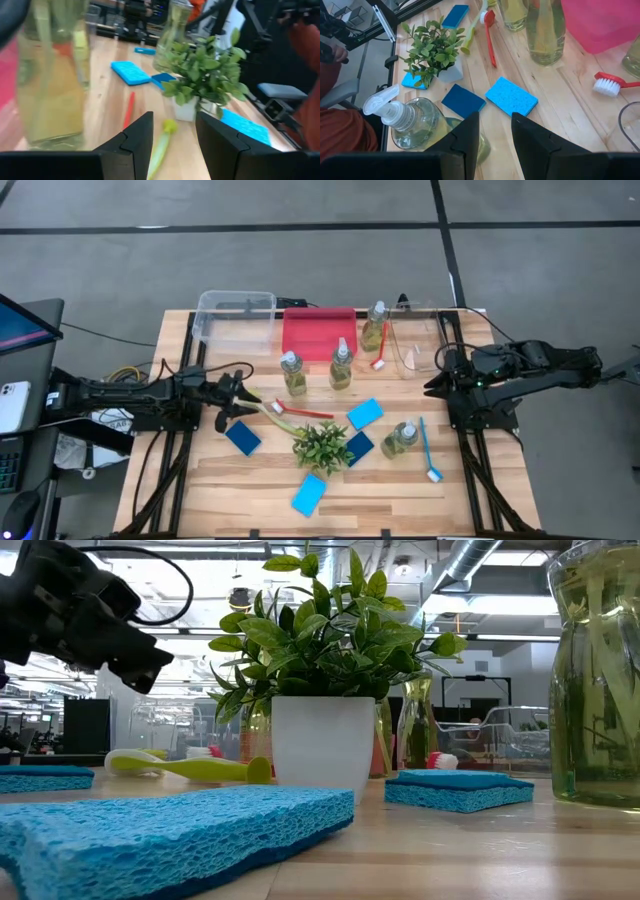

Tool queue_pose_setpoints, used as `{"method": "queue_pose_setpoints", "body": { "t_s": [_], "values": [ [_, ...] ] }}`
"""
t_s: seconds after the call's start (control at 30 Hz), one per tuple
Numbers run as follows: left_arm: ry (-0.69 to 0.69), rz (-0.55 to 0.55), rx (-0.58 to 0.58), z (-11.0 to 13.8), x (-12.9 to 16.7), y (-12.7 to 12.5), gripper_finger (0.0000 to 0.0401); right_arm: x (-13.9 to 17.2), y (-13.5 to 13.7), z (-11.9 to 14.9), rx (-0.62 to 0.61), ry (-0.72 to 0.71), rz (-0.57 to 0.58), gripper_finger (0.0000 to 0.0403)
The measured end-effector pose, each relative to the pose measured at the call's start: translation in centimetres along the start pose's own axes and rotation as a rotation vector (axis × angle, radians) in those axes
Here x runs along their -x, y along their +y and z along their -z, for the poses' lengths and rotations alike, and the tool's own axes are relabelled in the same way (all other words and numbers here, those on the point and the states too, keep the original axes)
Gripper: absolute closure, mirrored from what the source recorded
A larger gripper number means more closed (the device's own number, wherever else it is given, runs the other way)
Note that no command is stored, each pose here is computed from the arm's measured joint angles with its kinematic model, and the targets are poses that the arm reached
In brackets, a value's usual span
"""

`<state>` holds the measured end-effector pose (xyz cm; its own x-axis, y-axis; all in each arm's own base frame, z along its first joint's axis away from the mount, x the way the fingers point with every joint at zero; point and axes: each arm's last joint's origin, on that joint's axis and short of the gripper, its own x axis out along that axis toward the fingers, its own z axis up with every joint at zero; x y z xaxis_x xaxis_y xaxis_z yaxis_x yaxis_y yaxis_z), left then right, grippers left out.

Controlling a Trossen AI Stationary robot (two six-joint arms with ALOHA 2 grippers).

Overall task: Pick & Place Kitchen Sink Supplies
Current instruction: Put the yellow dishwashing liquid into the white bin

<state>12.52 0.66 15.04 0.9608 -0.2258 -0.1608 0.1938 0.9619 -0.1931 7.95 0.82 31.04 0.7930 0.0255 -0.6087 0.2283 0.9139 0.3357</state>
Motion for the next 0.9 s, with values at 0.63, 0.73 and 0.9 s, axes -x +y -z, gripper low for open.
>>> {"method": "queue_pose_setpoints", "body": {
  "t_s": [0.63, 0.73, 0.9],
  "values": [
    [-0.005, 0.013, -0.002, -0.1, 0.0, 0.0, 0.0251, 2.3, 0.2, -0.6, -0.024, 0.029, -0.023, 0.0294],
    [-0.005, 0.013, -0.002, -0.1, 0.0, 0.0, 0.0251, 3.2, 0.3, -0.7, -0.068, 0.041, -0.050, 0.0294],
    [-0.005, 0.013, -0.002, -0.1, 0.0, 0.0, 0.0251, 3.1, 0.5, -0.7, -0.078, 0.078, -0.094, 0.0294]
  ]
}}
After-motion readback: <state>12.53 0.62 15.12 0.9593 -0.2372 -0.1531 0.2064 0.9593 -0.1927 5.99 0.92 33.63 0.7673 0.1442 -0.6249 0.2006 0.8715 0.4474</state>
